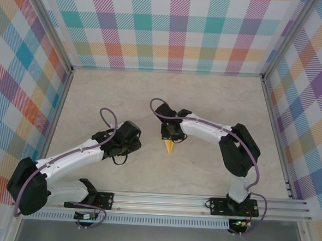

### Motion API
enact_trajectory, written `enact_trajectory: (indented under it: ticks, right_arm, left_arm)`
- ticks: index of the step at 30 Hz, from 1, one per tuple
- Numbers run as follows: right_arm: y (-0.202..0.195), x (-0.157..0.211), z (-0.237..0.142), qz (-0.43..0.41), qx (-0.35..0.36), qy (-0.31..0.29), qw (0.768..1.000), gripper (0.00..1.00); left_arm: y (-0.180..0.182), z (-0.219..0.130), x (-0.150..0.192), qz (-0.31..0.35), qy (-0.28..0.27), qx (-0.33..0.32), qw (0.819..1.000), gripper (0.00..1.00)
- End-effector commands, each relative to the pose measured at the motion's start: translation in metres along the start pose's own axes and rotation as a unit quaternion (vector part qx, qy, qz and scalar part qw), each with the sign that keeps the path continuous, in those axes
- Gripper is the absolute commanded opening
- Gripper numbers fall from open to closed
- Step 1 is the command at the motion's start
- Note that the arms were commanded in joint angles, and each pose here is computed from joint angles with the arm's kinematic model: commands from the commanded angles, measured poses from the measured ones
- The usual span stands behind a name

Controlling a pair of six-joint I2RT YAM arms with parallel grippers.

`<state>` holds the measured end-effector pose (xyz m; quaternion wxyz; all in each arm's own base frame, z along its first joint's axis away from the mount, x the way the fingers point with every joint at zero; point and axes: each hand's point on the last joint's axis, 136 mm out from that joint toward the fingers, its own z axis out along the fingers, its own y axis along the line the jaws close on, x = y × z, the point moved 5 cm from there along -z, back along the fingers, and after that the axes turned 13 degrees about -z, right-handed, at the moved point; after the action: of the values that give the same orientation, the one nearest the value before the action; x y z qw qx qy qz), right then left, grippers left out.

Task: Fold a paper plane with a square sheet of paper (pick it up from the middle)
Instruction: Reset both arms

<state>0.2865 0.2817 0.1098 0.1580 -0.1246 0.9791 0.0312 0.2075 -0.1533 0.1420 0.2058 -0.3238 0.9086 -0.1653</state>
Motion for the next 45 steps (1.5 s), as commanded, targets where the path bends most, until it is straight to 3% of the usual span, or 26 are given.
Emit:
enact_trajectory:
  ticks: [1,11,21,30,33,39,41,42,43,45]
  right_arm:
    - [0.001,-0.009,0.009,-0.019,-0.002,0.01,1.0,0.12]
    - [0.006,-0.02,0.037,-0.037,-0.002,0.036,0.999,0.13]
    - [0.004,-0.007,0.059,-0.035,0.006,0.069,0.997,0.22]
    - [-0.003,0.015,0.082,-0.018,0.042,0.137,0.99,0.28]
    - [0.002,-0.001,0.056,-0.027,0.022,0.104,0.994,0.37]
    - [-0.005,-0.041,-0.039,-0.039,0.002,-0.023,0.999,0.65]
    - [-0.02,-0.045,-0.069,-0.035,0.018,-0.071,0.997,0.76]
    - [-0.031,-0.045,-0.082,-0.029,0.034,-0.093,0.995,0.93]
    - [-0.047,-0.045,-0.093,-0.021,0.05,-0.115,0.992,1.0]
    - [-0.084,-0.04,-0.109,0.008,0.098,-0.149,0.984,1.0]
  left_arm:
    - [0.006,-0.004,-0.008,-0.004,-0.022,0.004,1.0,0.47]
    - [0.012,-0.006,-0.01,-0.008,-0.027,0.0,1.0,0.52]
    - [0.014,-0.002,-0.009,-0.009,-0.022,-0.001,1.0,0.52]
    - [0.013,-0.002,-0.01,-0.005,-0.023,0.001,1.0,0.54]
    - [0.011,-0.006,-0.015,0.01,-0.037,-0.001,0.999,0.58]
    - [0.008,-0.026,-0.041,0.062,-0.116,-0.028,0.991,0.7]
    - [0.012,-0.034,-0.058,0.082,-0.165,-0.05,0.982,0.74]
    - [0.015,-0.037,-0.067,0.086,-0.188,-0.064,0.976,0.76]
    - [0.019,-0.04,-0.078,0.086,-0.214,-0.084,0.969,0.77]
    - [0.032,-0.046,-0.101,0.078,-0.26,-0.134,0.953,0.79]
